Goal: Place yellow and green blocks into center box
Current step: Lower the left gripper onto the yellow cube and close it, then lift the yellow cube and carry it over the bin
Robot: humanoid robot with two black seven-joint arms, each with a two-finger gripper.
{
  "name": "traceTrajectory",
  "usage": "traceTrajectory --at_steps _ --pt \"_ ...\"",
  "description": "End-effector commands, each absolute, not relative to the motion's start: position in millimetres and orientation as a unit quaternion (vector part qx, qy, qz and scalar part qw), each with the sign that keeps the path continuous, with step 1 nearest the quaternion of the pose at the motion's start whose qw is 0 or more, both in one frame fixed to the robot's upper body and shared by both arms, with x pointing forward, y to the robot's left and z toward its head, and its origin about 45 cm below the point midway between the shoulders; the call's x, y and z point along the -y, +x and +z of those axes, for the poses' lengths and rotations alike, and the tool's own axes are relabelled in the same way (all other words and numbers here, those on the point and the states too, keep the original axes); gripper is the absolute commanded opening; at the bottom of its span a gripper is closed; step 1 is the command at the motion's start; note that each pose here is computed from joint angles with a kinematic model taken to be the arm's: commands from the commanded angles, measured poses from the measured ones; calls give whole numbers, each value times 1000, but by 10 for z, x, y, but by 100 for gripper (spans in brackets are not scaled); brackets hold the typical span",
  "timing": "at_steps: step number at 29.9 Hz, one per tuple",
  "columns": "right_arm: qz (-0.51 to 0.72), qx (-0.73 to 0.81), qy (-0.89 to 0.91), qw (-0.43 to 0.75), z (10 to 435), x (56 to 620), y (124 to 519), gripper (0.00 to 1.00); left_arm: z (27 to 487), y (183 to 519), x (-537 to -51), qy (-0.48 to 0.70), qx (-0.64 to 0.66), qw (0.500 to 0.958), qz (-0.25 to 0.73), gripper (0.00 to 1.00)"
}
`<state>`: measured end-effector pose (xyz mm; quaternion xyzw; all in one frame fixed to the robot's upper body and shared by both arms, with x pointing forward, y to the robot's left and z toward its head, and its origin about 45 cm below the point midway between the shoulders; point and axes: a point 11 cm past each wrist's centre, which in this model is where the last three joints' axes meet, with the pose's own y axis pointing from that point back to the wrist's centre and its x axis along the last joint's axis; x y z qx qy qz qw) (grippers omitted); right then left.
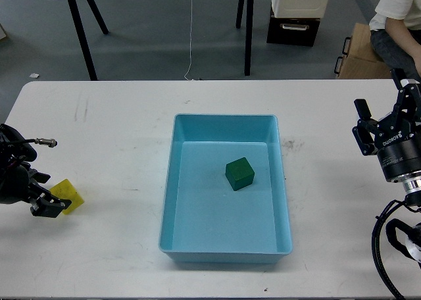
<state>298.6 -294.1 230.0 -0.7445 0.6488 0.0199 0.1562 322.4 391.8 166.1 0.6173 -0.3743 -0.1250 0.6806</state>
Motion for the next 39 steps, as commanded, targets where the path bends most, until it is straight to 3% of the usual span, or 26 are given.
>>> traceTrajectory --at_steps 1,7,11,13,16,19,25,33,39 --pt "21 -649 -745 156 2292 2935 2986 99 1638 3234 -3870 614 376 683 -127 78" --pt "25 -651 -743 153 2254 2943 2957 99 1592 3256 -3793 608 378 686 -129 64" --pt "26 -651 -743 152 2245 2946 2949 99 1589 3258 -3791 608 378 686 -129 40" --pt "26 -652 -743 152 2247 2950 2950 99 1588 3261 -3805 610 376 686 -128 24" --pt "24 -652 -742 153 2256 2954 2954 99 1606 3280 -3866 616 373 683 -123 10" --pt "22 -655 -739 154 2267 2991 2955 99 1718 3374 -3869 615 390 676 -109 8" --pt "14 -680 -718 148 2263 3229 2902 99 2537 3856 -3795 612 475 630 -56 8" --pt "24 -706 -696 128 2106 3442 2734 99 3502 4068 -2754 518 591 616 -53 9" --pt "23 -725 -678 121 2075 3569 2673 99 3673 4046 -1460 416 673 599 -118 9"
